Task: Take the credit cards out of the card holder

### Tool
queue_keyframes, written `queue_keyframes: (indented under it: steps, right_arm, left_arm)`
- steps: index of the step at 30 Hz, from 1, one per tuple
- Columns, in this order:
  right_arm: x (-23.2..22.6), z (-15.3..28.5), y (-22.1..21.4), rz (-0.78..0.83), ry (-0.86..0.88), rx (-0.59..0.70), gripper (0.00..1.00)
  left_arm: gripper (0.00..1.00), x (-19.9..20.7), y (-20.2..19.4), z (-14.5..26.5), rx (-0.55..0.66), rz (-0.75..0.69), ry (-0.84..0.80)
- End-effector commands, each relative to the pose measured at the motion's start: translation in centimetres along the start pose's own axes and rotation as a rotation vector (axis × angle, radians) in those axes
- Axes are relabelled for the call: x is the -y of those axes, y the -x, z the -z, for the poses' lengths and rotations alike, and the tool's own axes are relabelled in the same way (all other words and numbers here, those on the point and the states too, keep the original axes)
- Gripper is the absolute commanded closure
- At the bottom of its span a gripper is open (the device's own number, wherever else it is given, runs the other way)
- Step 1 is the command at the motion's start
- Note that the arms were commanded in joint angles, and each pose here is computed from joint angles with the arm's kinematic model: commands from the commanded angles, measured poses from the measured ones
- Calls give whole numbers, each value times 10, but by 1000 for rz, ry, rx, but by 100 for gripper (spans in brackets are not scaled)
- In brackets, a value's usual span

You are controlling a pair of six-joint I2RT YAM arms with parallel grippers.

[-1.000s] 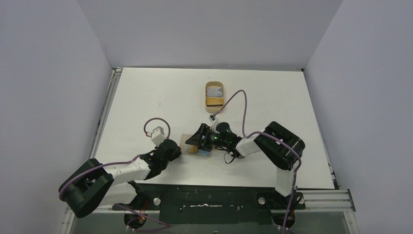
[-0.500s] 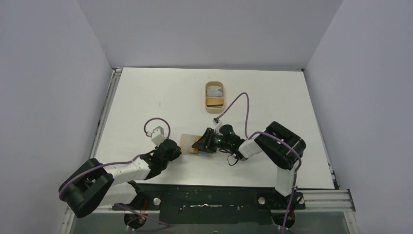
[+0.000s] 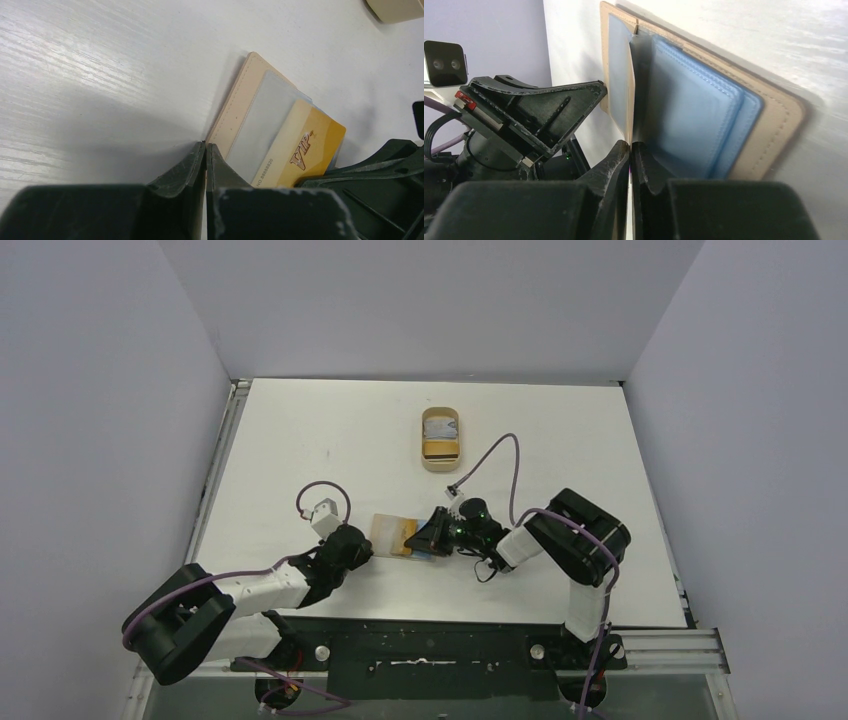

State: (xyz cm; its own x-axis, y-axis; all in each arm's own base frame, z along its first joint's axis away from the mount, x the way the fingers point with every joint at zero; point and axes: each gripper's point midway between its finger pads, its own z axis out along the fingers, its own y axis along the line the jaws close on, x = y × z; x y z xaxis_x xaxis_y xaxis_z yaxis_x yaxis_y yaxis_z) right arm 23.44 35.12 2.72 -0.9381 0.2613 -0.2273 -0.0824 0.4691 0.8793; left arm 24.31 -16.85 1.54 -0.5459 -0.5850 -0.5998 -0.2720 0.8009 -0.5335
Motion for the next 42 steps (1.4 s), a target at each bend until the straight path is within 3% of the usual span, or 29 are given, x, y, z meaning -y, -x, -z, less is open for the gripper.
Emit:
queue_keyframes:
  steps: [1, 15, 20, 23, 34, 37, 42]
  right_arm:
    - [-11, 11, 10, 35, 48, 34, 99]
    - [-12, 55, 29, 106, -58, 47, 100]
    - [-52, 77, 70, 141, -75, 178, 100]
    - [-84, 88, 106, 119, -58, 329, 100]
    - [-101, 109, 219, -349, -110, 921, 100]
    - [-99, 103, 235, -484, -72, 1012, 100]
    - [-89, 71, 246, -664, -48, 1057, 100]
  left_arm:
    - [100, 10, 2, -2, 0, 0, -16]
    - [100, 9, 2, 0, 5, 8, -23]
    - [100, 10, 4, 1, 10, 13, -28]
    - [100, 12, 5, 2, 12, 16, -32]
    - [100, 12, 5, 7, 6, 27, -49]
    - [100, 13, 6, 8, 10, 31, -54]
    - [100, 12, 8, 11, 17, 33, -60]
